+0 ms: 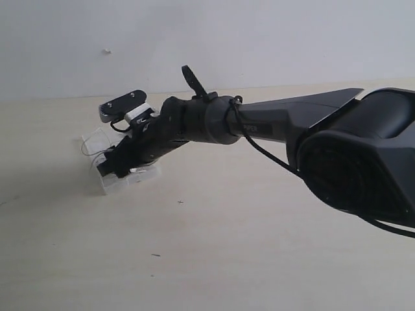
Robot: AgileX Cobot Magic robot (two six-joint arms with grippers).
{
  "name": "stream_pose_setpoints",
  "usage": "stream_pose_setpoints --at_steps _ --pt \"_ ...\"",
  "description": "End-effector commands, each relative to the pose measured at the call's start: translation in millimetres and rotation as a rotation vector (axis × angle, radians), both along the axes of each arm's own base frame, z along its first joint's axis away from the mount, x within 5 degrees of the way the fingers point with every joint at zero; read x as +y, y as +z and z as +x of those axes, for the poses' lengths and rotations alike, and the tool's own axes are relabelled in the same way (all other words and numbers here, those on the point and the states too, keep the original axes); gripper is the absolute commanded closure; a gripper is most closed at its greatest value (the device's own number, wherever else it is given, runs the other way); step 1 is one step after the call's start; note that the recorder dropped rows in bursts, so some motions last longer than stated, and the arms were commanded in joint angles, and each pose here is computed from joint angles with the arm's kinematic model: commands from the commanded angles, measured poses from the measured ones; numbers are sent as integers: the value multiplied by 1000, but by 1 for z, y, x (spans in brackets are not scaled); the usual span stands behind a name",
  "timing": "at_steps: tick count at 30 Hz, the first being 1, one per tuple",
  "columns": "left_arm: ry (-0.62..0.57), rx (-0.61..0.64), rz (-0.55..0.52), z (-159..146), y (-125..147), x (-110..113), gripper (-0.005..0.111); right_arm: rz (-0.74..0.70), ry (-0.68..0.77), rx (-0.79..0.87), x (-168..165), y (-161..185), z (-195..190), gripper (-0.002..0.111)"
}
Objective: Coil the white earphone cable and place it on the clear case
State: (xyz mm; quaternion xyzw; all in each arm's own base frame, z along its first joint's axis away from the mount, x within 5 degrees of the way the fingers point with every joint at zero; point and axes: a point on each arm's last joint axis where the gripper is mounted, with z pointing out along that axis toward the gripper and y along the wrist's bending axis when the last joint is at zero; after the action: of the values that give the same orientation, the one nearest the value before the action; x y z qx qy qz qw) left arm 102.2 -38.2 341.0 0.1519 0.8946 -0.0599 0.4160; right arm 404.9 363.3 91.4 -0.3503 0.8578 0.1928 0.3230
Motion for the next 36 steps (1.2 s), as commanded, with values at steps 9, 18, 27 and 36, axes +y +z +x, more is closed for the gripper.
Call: stream_pose_setpoints --at_steps 9,18,27,36 --pt "-3 -27 -19 1 2 -1 107 -102 20 -11 0 52 11 38" --pt "-190 -115 159 23 -1 -14 104 -111 20 -7 1 49 12 38" --pt "-242 -130 461 101 -38 -33 44 -107 21 -10 2 50 11 38" --pt "-150 -131 395 172 -94 -13 38 -105 20 -10 2 50 11 38"
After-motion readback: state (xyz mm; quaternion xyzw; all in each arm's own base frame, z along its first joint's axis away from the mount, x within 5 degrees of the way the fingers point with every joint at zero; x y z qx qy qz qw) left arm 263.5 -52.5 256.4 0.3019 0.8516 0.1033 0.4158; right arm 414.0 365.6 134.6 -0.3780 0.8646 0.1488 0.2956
